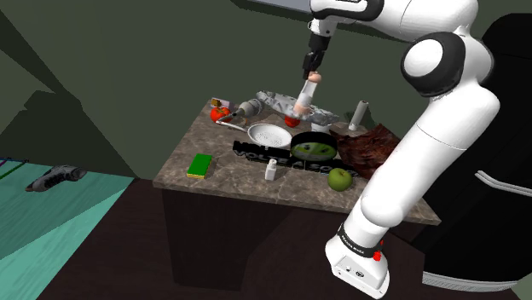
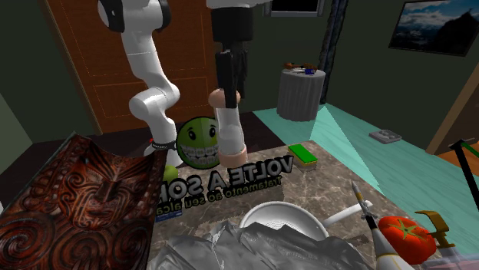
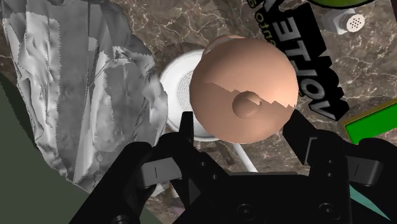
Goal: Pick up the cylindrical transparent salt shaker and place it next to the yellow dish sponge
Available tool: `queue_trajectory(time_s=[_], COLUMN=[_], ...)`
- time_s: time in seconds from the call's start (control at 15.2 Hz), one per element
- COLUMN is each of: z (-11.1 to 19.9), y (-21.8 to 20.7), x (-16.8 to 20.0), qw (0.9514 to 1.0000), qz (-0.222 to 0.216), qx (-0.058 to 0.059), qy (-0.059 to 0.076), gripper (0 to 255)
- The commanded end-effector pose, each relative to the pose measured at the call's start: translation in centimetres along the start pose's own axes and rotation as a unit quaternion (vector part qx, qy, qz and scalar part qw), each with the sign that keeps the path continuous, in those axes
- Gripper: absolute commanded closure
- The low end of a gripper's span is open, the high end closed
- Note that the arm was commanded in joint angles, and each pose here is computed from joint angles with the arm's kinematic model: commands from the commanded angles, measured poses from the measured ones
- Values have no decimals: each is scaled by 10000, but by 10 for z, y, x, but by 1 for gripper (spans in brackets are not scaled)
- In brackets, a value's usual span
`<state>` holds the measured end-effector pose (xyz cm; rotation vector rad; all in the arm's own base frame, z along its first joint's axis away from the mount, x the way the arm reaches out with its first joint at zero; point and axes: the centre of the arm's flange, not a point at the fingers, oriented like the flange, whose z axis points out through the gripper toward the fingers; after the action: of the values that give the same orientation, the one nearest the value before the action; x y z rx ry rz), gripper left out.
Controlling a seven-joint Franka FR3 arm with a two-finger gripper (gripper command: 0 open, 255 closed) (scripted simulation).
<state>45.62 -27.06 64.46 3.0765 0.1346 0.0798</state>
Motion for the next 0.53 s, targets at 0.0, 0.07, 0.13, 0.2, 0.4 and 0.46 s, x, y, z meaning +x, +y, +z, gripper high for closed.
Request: queue_trajectory(time_s=[0.0, 0.07, 0.13, 0.2, 0.4, 0.46], z=[7, 11, 14, 18, 29, 32], y=[-18, -28, -38, -48, -79, -89], x=[14, 22, 30, 37, 61, 68], qw=[10000, 10000, 10000, 10000, 10000, 10000], qz=[7, 7, 7, 7, 7, 7], qx=[-2, -2, -2, -2, -2, -2], qy=[1, 1, 1, 1, 1, 1], gripper=[255, 255, 255, 255, 255, 255])
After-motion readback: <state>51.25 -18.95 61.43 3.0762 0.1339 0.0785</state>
